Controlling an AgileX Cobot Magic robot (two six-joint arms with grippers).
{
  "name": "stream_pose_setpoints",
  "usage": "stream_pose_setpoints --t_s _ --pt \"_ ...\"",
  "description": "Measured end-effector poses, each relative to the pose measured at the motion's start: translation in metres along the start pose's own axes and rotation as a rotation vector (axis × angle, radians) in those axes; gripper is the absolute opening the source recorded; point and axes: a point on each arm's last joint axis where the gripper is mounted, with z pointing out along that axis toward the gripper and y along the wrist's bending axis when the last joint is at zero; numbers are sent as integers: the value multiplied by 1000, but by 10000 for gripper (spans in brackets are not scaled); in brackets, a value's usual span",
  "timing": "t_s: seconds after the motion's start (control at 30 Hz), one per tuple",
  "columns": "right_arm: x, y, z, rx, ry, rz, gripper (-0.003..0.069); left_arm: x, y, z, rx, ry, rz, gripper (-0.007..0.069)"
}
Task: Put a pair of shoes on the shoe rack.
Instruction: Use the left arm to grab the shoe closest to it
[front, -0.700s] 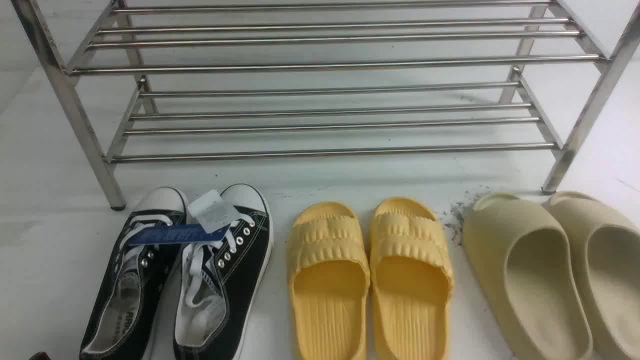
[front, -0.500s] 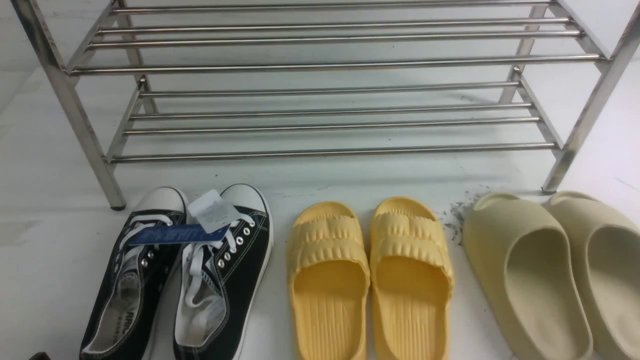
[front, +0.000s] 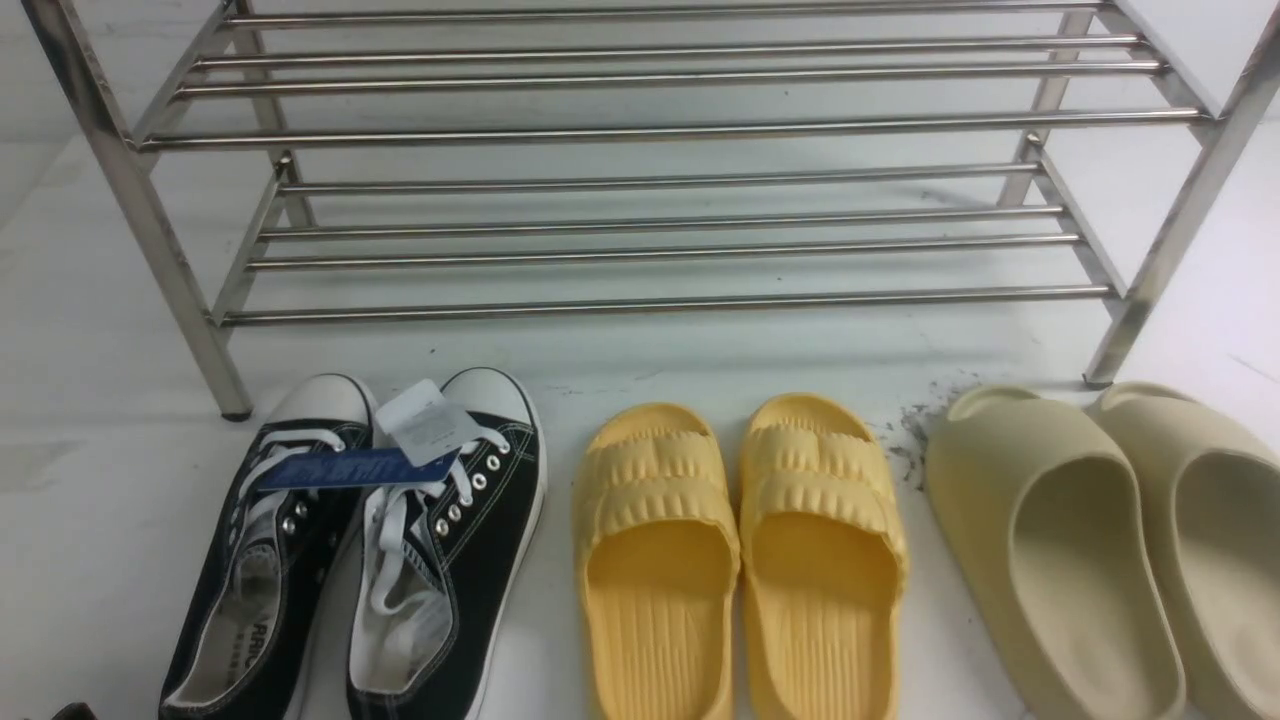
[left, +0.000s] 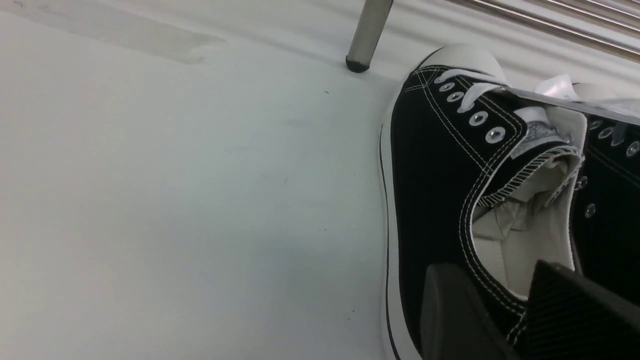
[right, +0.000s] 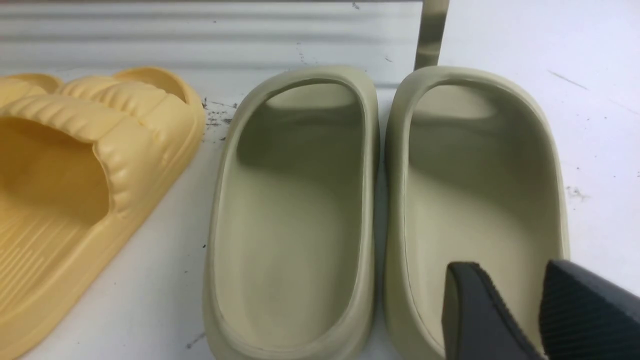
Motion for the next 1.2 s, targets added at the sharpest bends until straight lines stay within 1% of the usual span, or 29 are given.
stream_pose_setpoints --t_s 0.07,0.17,0.2,0.23,0.27,0.3,0.33,0.37,0.43,0.53,0.6,0.7,0.77,0.8,0.87,0.9,0.93,0.97,1.0,1.03,1.1,1.2 --pt "0 0 0 0 0 0 239 -2 -1 0 12 -24 -22 239" --pt "0 0 0 0 0 0 239 -7 -6 0 73 -70 -205 239" --pt "0 0 0 0 0 0 239 -9 -8 -1 100 -86 -293 239" --pt "0 0 0 0 0 0 239 -9 -8 -1 100 -86 -293 239" --pt "0 0 0 0 0 0 239 -13 -11 -2 150 -115 -460 239" --pt "0 0 0 0 0 0 239 -14 -11 -2 155 -118 -477 239" --pt "0 0 0 0 0 0 239 -17 -13 -3 193 -144 -603 239" --pt "0 0 0 0 0 0 239 -19 -13 -3 208 -157 -656 239" --pt "0 0 0 0 0 0 239 -23 -13 -4 230 -189 -710 239" --pt "0 0 0 0 0 0 239 -25 -13 -5 242 -217 -729 232" --pt "0 0 0 0 0 0 239 -26 -13 -5 244 -213 -740 192" --pt "0 0 0 0 0 0 239 -36 -21 -13 261 -170 -705 78" --pt "0 0 0 0 0 0 239 -54 -29 -24 276 -151 -633 0" --pt "0 0 0 0 0 0 239 -63 -34 -28 269 -118 -582 -13" --pt "0 0 0 0 0 0 239 -71 -39 -30 242 -45 -516 -13" --pt "0 0 0 0 0 0 239 -88 -47 -32 203 76 -406 -13" --pt "0 0 0 0 0 0 239 -96 -51 -30 186 131 -369 -13" --pt "0 0 0 0 0 0 239 -104 -55 -26 159 225 -309 -13" --pt "0 0 0 0 0 0 239 -108 -56 -24 148 263 -285 -13" --pt "0 0 0 0 0 0 239 -117 -61 -14 116 408 -193 -13" --pt "0 0 0 0 0 0 239 -130 -67 8 94 587 -95 -13" --pt "0 0 0 0 0 0 239 -139 -77 44 86 720 18 -13"
